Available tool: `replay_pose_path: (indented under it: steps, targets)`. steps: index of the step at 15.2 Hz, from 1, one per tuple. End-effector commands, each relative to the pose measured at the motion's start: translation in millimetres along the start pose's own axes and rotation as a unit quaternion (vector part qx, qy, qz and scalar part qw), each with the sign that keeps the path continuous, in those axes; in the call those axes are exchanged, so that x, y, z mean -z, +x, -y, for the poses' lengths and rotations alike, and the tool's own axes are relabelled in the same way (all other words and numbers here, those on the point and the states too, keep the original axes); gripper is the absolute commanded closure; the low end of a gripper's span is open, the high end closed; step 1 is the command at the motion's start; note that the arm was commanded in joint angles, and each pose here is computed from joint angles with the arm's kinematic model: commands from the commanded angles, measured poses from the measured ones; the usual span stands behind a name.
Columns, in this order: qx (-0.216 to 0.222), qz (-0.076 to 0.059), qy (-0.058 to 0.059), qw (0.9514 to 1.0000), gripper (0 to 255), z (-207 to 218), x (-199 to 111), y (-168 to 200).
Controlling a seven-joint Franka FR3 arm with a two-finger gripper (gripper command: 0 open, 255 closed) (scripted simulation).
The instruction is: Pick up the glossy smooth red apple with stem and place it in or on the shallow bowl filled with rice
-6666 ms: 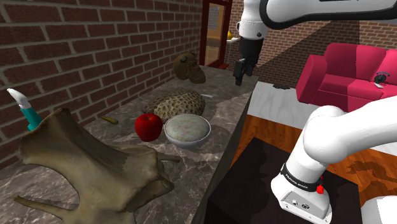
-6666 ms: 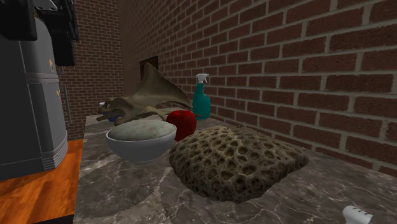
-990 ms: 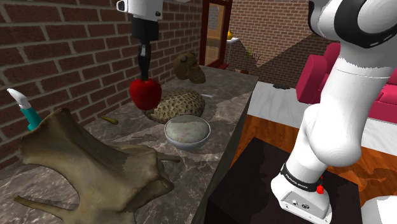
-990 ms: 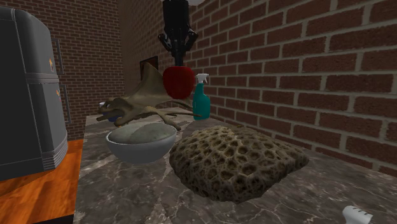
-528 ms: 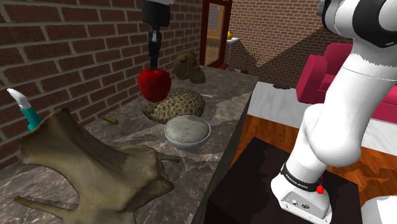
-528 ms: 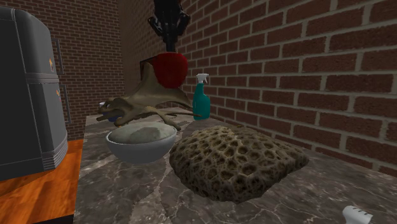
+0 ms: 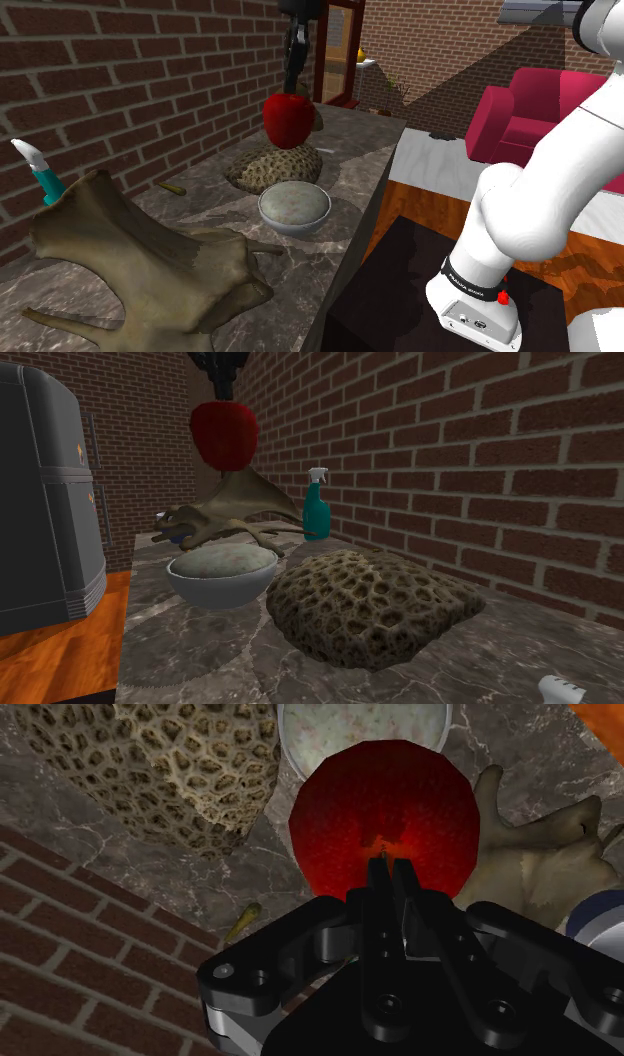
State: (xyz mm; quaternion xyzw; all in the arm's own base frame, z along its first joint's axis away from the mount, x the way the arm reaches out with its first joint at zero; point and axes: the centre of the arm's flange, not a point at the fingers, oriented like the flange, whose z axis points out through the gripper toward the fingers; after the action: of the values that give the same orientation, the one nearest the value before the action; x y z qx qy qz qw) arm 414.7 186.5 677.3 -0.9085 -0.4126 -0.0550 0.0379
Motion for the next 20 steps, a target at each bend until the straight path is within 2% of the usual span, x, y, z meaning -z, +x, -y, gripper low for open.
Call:
replay_pose_path:
  steps: [1,20]
  targets:
    - [0.000,0.000,0.000,1.0000,255,6,16,-23]
    - [0.000,0.000,0.000,1.0000,255,3,-83,-36]
